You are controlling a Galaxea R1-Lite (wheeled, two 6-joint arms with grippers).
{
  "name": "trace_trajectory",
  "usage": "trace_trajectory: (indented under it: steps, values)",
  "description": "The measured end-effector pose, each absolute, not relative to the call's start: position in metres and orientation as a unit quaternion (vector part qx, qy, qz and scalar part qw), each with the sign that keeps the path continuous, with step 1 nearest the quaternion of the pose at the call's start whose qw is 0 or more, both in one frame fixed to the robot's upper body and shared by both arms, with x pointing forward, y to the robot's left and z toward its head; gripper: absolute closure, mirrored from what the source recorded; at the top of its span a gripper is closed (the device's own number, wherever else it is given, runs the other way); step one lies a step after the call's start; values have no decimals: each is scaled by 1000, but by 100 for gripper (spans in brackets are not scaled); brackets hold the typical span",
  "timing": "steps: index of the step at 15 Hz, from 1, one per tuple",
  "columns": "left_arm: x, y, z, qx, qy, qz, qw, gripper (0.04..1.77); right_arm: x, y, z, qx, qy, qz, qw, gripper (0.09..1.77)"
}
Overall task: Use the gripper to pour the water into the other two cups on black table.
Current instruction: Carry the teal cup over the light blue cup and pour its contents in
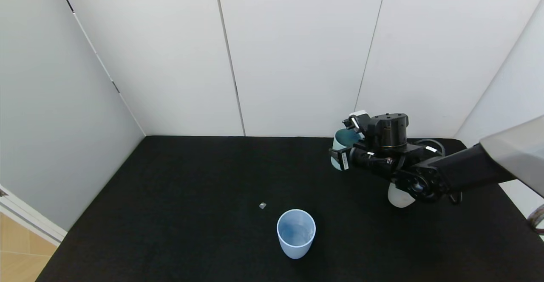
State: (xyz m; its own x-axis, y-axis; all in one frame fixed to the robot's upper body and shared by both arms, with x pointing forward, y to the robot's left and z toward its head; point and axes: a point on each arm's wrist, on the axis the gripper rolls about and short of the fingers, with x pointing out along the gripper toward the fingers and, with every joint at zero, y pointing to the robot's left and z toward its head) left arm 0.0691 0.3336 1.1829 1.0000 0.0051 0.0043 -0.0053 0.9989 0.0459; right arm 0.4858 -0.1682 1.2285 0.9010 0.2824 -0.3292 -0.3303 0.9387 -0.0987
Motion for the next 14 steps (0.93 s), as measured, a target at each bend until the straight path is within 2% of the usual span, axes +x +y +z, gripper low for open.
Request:
trace_trajectory:
  steps: [7,14]
  values:
    - [69,334,1183,23,-2,3,1000,9,428,-181,1252,-92,162,162,969,65]
    - [69,334,1183,23,-2,3,1000,9,357,-155,1263,-122,156,172,965,65]
